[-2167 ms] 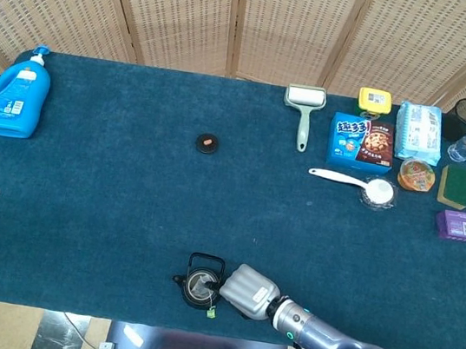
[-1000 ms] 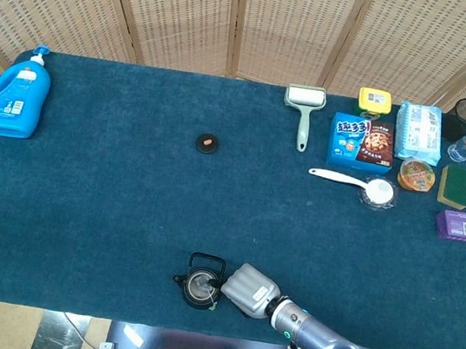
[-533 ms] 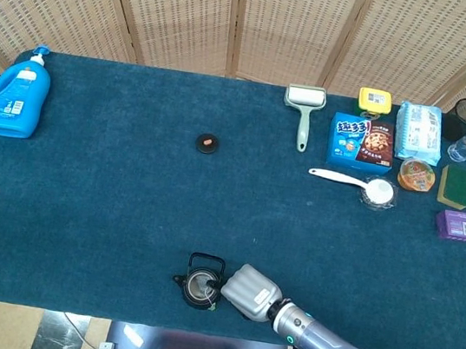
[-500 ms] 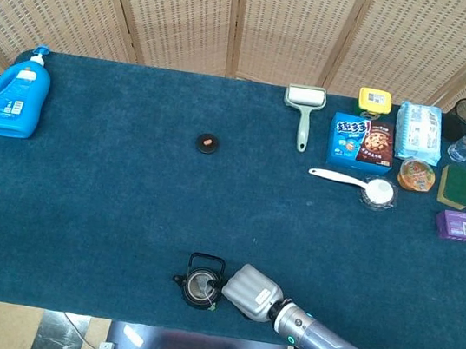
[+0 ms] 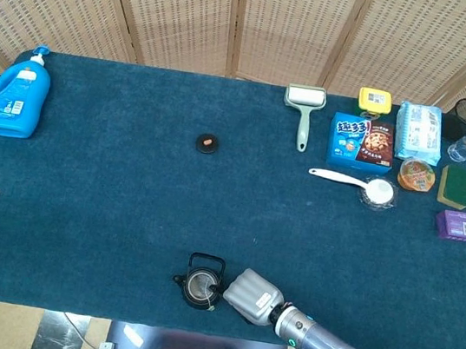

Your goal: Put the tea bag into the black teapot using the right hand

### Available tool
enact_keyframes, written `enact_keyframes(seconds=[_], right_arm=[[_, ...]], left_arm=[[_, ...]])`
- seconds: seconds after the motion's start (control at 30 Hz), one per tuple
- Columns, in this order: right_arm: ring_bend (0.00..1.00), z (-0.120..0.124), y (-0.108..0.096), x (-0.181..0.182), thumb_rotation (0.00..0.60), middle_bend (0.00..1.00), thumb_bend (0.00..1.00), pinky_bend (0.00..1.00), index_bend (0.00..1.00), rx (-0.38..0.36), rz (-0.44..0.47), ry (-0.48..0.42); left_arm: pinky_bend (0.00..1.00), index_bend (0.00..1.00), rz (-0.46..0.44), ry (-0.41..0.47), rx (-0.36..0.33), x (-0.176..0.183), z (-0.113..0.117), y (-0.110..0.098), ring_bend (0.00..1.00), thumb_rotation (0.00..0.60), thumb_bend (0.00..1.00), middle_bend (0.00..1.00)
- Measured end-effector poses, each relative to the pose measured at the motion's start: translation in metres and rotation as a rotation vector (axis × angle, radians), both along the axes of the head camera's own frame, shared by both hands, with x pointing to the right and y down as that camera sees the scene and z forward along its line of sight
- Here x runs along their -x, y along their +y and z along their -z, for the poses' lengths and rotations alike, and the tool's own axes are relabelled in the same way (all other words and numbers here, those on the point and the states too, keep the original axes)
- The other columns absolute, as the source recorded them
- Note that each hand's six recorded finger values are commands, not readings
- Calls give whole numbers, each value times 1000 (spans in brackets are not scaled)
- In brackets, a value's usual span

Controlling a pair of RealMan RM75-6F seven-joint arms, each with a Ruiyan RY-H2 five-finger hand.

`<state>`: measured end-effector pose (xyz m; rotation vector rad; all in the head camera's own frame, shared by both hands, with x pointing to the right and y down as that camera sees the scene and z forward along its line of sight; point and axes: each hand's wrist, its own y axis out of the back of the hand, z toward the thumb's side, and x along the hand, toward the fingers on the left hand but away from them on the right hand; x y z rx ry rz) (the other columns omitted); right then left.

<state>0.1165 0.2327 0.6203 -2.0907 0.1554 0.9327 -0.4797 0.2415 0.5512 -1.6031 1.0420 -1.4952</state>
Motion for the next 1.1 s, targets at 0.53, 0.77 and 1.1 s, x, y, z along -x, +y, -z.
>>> enact_keyframes(seconds=[0.53,0.77,1.1], right_arm=[[1000,-10,6,7,600,1000,703,1000,144,23,8,7],[1000,4,-3,6,600,1000,703,1000,144,-10,-17,-21],[1000,17,-5,0,600,1000,703,1000,144,-26,-32,-49]], left_arm=[[107,128,7,-2,2,4,0,1,54,600,365,127],[108,128,7,-2,-2,5,0,0,54,600,365,127],[107,128,-5,4,-3,0,-1,-2,54,600,365,127]])
